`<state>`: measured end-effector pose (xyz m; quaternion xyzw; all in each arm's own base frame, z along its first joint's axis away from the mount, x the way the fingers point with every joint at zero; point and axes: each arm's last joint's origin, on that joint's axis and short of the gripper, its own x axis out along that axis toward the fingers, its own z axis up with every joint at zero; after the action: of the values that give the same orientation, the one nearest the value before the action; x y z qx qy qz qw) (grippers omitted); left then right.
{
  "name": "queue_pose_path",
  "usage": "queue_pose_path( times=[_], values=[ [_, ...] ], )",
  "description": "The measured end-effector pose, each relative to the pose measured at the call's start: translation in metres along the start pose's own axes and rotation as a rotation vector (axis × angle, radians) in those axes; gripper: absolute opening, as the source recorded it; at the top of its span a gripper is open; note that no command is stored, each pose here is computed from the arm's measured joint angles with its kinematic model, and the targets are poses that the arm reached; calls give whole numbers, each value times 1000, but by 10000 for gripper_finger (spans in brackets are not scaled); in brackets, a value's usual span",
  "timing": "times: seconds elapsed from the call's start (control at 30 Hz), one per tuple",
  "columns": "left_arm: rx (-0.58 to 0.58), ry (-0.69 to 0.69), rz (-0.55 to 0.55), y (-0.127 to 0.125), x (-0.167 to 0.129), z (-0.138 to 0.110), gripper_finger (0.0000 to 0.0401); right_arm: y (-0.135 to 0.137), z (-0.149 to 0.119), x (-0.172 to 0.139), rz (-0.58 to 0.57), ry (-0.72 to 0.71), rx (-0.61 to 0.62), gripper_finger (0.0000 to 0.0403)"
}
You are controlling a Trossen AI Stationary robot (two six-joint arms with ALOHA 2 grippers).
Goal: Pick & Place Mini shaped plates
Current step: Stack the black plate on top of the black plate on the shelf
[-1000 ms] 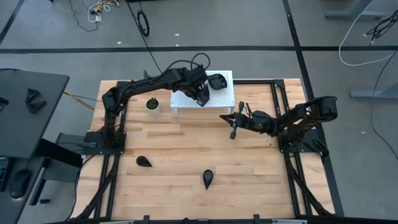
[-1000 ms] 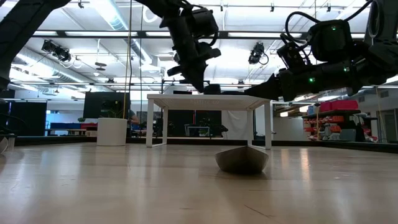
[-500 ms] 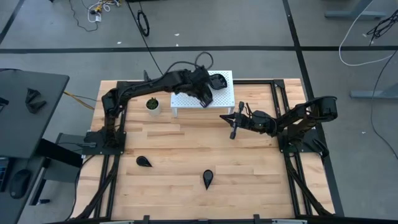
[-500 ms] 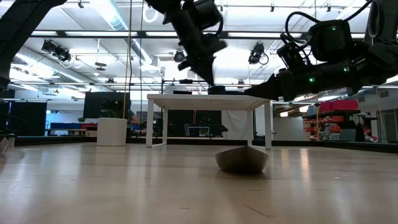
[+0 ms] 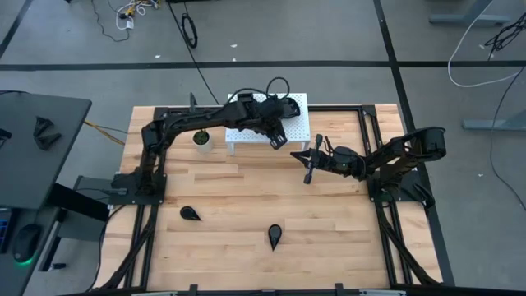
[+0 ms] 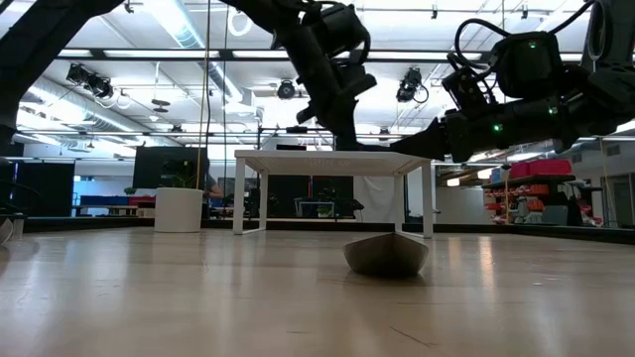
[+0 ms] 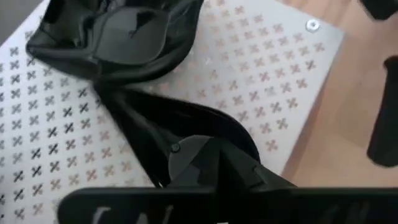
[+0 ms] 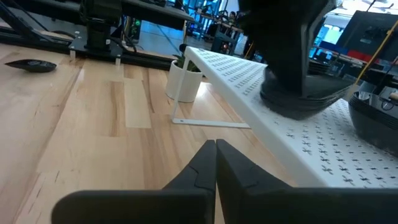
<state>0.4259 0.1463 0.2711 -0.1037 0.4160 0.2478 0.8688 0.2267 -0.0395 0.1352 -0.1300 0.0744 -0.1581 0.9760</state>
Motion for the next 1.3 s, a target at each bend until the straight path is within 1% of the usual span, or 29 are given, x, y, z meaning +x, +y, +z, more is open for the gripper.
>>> queue_pose_path(
  times=[0.17, 0.23, 0.3, 0.4, 0.57, 0.67, 0.8, 0.97, 1.2, 1.3],
  values=[
    [6, 9, 31, 7, -12, 1, 11, 0, -1, 0, 2, 6, 11, 11],
    [-1, 14, 36, 12, -13, 1, 10, 0, -1, 0, 2, 6, 13, 11],
    [-2, 50, 41, 17, -12, -2, 7, 0, -1, 0, 2, 6, 14, 11],
    [-11, 56, 46, 22, -12, -2, 5, 0, -1, 0, 2, 6, 14, 11],
    [3, 32, 43, 22, -12, 1, 8, 0, -1, 0, 2, 7, 14, 11],
    [5, 34, 42, 21, -12, 0, 7, 0, -1, 0, 2, 6, 17, 11],
    [5, 48, -1, 19, -9, -1, 5, 0, -1, 0, 2, 6, 17, 11],
    [9, 68, -4, 19, -7, -3, 8, 0, -1, 0, 2, 6, 17, 11],
    [18, 145, 27, 21, -9, -10, 8, 0, -1, 0, 2, 7, 17, 11],
    [27, 167, 74, 23, -9, -12, 11, 0, -1, 0, 2, 7, 17, 11]
  ],
)
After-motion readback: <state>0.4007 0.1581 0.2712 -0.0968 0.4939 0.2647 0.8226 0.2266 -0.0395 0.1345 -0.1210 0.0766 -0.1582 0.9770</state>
